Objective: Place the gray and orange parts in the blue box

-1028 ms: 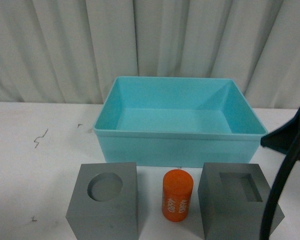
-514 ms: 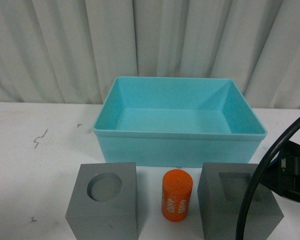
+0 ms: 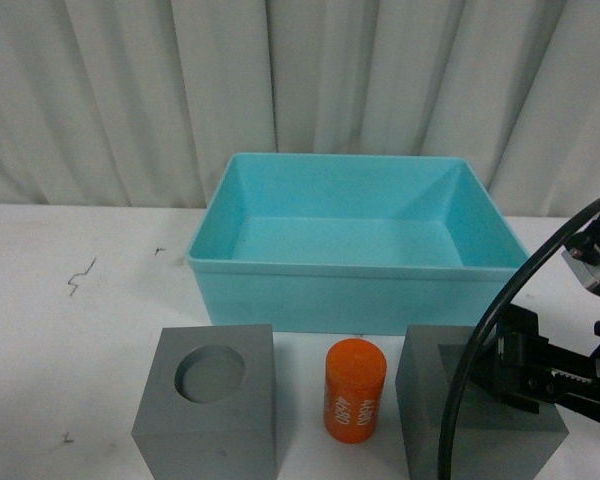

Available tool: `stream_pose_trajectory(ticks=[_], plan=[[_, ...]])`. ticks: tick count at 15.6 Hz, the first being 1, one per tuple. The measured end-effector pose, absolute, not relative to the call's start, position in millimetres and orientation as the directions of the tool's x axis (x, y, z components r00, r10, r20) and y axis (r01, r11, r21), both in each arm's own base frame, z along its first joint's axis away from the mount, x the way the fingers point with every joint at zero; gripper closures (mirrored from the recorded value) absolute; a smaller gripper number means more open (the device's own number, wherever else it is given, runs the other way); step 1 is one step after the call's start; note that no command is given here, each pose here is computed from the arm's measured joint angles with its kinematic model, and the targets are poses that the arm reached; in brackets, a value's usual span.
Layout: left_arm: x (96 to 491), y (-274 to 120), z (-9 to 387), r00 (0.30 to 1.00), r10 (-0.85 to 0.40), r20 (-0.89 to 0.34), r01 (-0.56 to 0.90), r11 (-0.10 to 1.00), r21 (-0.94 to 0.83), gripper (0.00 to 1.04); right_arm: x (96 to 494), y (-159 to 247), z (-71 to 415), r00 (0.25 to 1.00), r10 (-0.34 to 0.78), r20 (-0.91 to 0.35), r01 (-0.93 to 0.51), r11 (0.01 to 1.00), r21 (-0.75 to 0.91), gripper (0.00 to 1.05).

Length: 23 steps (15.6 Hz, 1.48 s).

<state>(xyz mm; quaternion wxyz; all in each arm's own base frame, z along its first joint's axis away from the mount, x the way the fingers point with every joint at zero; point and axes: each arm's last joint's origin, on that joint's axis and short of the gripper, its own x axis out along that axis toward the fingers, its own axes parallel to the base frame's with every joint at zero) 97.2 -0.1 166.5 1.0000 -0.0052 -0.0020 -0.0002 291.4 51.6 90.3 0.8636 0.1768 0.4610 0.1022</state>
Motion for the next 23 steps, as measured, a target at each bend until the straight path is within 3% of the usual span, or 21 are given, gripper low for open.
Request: stream_pose_trajectory(ticks=[2,6,9,13,17,19,23], plan=[[97,0,167,1.000,-0.001,0.004,0.001,1.000,-0.010,0.07,290,52,86,0.549,0.341,-0.763,-0.010,0.915,0.402,0.10],[97,0,167,1.000,-0.001,0.004,0.001,1.000,-0.010,0.07,292,55,89,0.572,0.347,-0.744,-0.032,0.915,0.402,0.59],[97,0,167,1.000,-0.001,0.004,0.001,1.000,-0.010,0.07,288,52,95,0.595,0.313,-0.740,-0.019,0.926,0.376,0.81],[97,0,167,1.000,0.000,0.004,0.000,1.000,-0.010,0.07,265,41,120,0.595,0.289,-0.750,0.005,0.932,0.363,0.85],[97,0,167,1.000,0.000,0.004,0.000,1.000,-0.010,0.07,262,31,195,0.735,0.284,-0.615,-0.069,0.935,0.349,0.85],[97,0,167,1.000,0.000,0.004,0.000,1.000,-0.010,0.07,291,22,233,0.809,0.260,-0.526,-0.089,0.940,0.328,0.86],[97,0,167,1.000,0.000,0.004,0.000,1.000,-0.010,0.07,359,13,246,0.817,0.245,-0.521,-0.072,0.941,0.329,0.86]])
